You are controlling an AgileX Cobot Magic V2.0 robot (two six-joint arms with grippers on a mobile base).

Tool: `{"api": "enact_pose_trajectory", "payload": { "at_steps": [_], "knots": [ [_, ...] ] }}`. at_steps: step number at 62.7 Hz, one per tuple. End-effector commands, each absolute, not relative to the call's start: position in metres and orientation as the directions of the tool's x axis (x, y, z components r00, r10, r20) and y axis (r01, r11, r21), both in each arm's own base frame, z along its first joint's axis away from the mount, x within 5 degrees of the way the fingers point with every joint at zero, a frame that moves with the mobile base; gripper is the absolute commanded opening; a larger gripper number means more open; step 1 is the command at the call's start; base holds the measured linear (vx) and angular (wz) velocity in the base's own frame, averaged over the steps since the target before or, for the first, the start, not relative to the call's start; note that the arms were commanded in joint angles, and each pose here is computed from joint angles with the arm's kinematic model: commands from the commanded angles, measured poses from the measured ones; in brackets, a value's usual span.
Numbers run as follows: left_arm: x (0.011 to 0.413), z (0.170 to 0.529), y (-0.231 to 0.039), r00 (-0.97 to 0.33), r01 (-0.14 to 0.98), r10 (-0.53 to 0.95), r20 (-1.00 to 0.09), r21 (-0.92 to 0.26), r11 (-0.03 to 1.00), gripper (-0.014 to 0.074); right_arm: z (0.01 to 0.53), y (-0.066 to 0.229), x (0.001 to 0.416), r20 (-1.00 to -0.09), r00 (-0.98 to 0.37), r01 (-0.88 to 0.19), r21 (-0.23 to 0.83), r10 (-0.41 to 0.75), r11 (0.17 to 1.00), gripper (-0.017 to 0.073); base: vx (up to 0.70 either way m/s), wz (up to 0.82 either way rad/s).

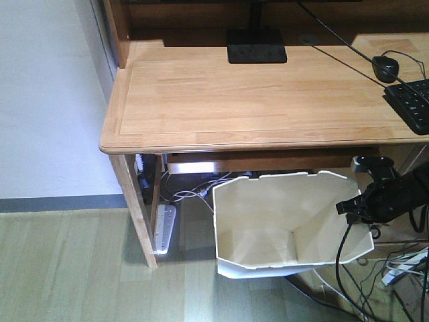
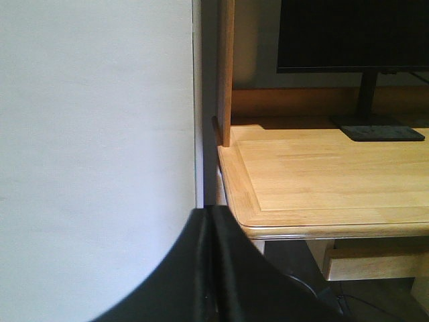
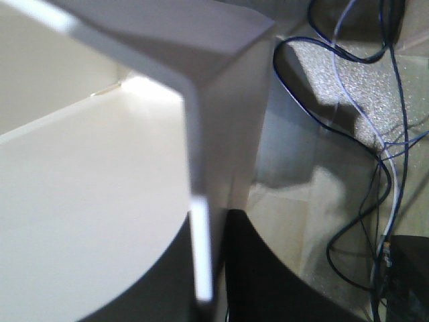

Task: Move trash bin to bedside with robot
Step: 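Lift the bin with the right gripper and pull it from under the desk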

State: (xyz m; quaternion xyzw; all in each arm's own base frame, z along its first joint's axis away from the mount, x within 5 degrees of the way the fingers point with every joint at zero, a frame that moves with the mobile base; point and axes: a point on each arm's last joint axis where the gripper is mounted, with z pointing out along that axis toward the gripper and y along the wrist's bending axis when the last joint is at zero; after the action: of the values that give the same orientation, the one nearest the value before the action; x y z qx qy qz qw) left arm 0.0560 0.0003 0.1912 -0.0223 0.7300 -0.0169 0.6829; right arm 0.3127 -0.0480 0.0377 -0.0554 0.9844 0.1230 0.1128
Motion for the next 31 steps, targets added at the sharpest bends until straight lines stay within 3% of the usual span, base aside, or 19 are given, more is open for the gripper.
{"api": "enact_pose_trajectory", "payload": {
  "at_steps": [1, 14, 31],
  "knots": [
    [0.057, 0.189, 0.0, -0.013, -0.004, -0.073, -0.997, -0.073, 0.997, -0.0006, 0.086, -0.037, 0.312, -0.336, -0.94, -0.151, 0.275, -0.052, 0.95, -0.0006, 0.0, 0.0],
    [0.057, 0.189, 0.0, -0.013, -0.004, -0.073, -0.997, -0.073, 0.997, -0.0006, 0.111, -0.027, 0.287, -0.371, -0.928, -0.156, 0.283, -0.042, 0.946, -0.0006, 0.0, 0.0],
    [0.057, 0.189, 0.0, -0.013, -0.004, -0.073, -0.997, -0.073, 0.997, -0.0006, 0.115, -0.022, 0.278, -0.353, -0.934, -0.178, 0.315, -0.059, 0.932, -0.0006, 0.0, 0.0]
  ]
}}
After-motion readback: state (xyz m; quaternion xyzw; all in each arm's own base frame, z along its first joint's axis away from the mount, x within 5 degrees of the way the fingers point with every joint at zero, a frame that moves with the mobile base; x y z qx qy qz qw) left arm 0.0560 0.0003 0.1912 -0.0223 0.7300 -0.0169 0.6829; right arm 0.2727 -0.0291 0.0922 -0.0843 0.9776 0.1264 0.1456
